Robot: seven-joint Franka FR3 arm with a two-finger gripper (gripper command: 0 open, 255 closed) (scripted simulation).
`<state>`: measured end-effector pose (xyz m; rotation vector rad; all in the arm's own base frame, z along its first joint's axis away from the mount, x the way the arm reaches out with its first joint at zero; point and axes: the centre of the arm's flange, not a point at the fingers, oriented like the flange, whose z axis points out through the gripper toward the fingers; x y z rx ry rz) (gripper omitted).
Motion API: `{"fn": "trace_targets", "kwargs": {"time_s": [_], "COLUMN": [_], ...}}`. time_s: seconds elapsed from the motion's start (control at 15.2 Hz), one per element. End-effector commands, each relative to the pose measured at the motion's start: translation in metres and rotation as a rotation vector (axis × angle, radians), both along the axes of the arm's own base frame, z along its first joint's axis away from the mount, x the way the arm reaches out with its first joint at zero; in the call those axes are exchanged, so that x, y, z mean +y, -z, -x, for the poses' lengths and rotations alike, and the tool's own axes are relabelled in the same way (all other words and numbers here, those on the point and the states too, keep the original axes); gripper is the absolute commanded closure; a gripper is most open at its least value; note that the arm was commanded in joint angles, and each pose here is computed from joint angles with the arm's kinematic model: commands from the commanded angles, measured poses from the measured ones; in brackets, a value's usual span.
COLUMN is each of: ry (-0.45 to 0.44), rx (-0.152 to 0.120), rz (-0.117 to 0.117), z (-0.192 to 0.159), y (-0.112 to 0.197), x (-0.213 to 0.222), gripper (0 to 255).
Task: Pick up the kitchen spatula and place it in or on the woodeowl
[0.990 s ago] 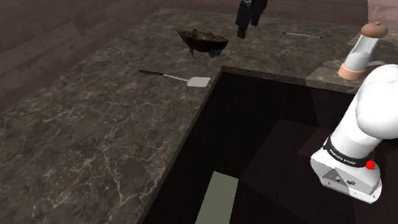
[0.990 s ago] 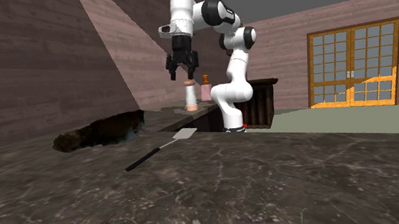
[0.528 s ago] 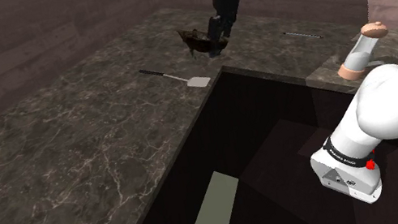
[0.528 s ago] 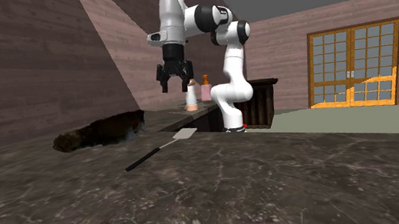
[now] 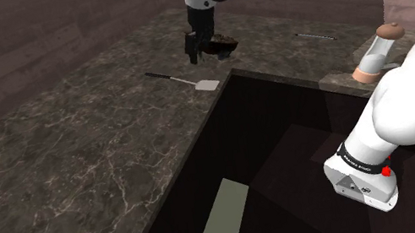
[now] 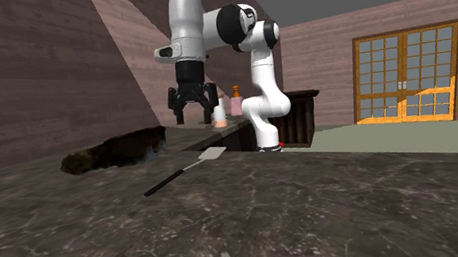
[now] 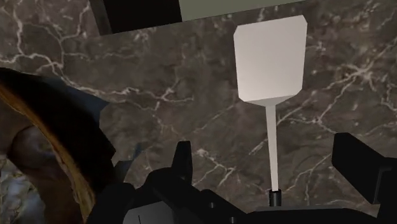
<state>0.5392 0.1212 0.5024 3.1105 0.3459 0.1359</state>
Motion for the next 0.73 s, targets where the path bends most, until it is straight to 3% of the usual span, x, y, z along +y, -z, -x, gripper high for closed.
{"fn": "trace_targets", "kwargs": {"time_s": [0.0,0.33,0.66], "ry": [-0.021,-0.072,-0.072], "rx": [0.007,0.023,0.023], "rz": [-0.004,-0.014,-0.014], "z": [-0.02,-0.068,-0.07], "y": [0.012,0.04,0.066], "x": [0.012,0.046,0.047], "gripper": [0,0,0]}}
